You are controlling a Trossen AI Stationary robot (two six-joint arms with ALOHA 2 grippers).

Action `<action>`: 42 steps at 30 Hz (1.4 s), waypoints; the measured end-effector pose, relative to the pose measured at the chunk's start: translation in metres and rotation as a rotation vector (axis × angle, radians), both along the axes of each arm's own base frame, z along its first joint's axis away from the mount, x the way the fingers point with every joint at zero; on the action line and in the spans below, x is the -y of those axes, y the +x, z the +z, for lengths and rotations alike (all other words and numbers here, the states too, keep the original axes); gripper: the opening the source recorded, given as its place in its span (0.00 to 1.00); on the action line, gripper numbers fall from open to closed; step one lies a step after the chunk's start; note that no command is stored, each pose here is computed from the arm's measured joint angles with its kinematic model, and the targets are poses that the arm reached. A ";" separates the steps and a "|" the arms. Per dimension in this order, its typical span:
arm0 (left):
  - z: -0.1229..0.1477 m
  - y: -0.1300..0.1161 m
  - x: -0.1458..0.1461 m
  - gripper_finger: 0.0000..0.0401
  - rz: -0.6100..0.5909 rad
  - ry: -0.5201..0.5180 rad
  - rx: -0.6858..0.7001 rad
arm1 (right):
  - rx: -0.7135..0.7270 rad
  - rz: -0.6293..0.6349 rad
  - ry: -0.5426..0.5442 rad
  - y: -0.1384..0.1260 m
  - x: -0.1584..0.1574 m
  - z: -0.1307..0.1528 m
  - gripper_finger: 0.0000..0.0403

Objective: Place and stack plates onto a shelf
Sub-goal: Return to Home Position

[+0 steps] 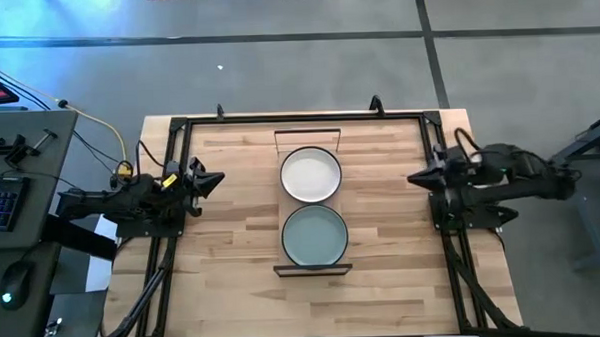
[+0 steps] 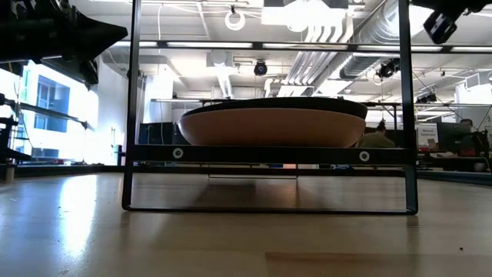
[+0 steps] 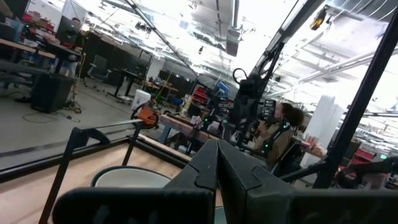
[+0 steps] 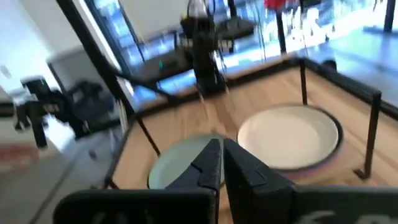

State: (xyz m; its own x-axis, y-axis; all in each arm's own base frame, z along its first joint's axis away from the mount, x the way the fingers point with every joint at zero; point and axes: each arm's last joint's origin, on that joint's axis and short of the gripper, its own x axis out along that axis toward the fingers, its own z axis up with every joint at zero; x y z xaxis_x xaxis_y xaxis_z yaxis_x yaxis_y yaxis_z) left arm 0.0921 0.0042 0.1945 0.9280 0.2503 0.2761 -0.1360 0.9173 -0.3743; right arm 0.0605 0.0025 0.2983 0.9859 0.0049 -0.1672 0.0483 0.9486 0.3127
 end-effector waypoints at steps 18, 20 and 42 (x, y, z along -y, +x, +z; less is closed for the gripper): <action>-0.004 0.002 0.000 0.00 0.003 0.001 -0.043 | 0.329 0.137 -0.084 0.032 -0.007 -0.105 0.00; -0.004 0.002 0.000 0.00 0.003 0.002 -0.048 | 0.341 0.161 -0.082 0.034 -0.008 -0.115 0.00; -0.005 0.002 0.000 0.00 0.002 0.002 -0.053 | 0.251 0.204 -0.016 0.036 -0.010 -0.125 0.00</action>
